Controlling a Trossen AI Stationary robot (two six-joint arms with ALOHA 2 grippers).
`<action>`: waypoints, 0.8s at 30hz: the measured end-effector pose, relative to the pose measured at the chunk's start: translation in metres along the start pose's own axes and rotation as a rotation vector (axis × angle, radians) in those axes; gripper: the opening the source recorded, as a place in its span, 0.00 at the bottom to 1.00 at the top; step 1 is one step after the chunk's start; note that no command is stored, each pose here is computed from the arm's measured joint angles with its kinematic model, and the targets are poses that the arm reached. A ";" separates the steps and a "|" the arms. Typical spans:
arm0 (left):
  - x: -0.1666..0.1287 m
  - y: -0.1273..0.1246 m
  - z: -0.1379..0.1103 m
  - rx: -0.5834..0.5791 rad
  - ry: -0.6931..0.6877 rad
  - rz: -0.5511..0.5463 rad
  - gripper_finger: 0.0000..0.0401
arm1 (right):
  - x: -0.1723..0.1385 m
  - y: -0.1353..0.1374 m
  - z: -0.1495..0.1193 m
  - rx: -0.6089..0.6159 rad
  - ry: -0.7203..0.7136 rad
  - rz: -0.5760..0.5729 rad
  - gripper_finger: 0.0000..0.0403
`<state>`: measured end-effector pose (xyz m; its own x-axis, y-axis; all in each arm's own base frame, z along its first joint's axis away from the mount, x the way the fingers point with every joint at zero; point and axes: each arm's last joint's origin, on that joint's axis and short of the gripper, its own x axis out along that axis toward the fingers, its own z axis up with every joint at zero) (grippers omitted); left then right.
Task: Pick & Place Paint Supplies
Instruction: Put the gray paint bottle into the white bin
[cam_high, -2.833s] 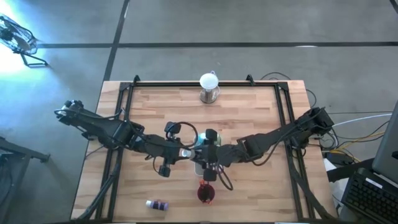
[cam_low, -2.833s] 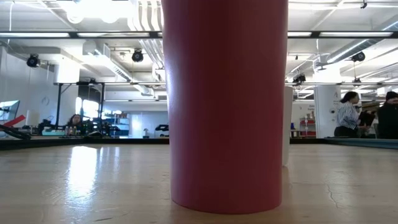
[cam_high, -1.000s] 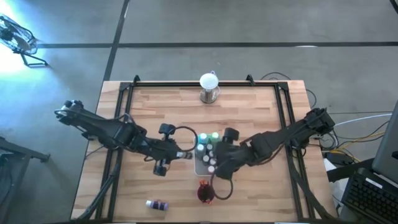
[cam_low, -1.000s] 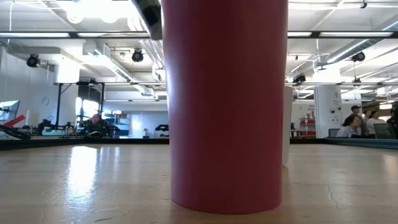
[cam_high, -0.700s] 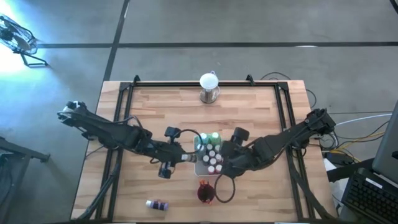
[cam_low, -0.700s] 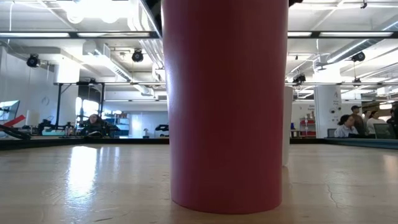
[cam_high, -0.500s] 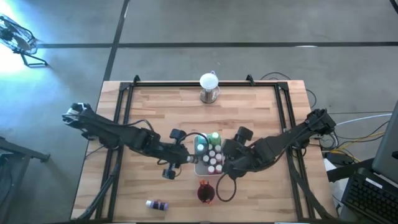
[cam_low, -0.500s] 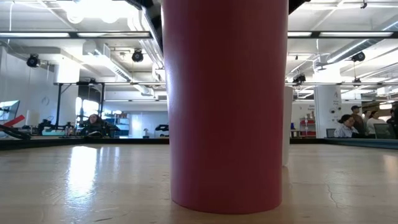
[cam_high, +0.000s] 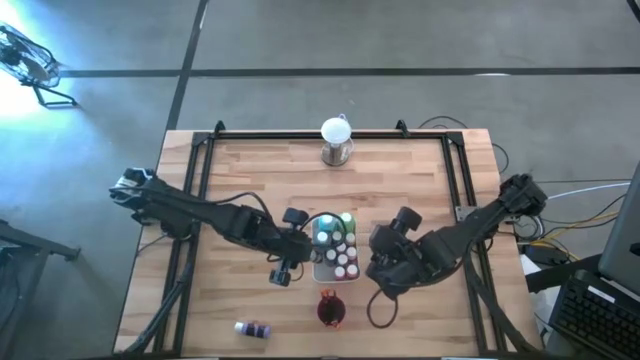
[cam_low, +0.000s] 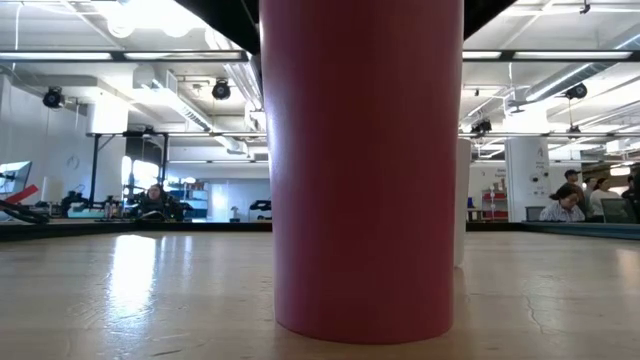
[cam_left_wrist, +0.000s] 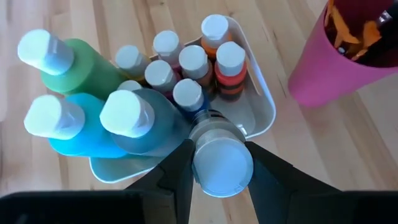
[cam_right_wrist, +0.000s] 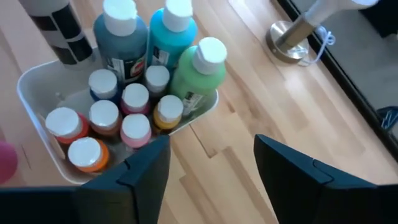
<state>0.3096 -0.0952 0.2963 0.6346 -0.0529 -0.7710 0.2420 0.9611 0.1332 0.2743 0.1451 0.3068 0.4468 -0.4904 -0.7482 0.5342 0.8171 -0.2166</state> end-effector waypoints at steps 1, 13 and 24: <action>0.000 0.001 0.000 0.001 -0.003 0.000 0.31 | -0.001 -0.001 -0.003 0.010 -0.001 0.001 0.55; 0.005 0.005 0.002 0.004 -0.013 -0.041 0.31 | -0.003 -0.014 -0.040 0.132 -0.036 0.059 0.54; 0.014 0.003 0.003 0.025 -0.012 -0.088 0.31 | 0.012 -0.037 -0.069 0.258 -0.179 0.295 0.46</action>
<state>0.3208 -0.0937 0.2879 0.6191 -0.1405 -0.7727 0.3151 0.9456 0.0805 0.2104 0.1302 0.2627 0.7125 -0.3106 -0.6292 0.5168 0.8388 0.1712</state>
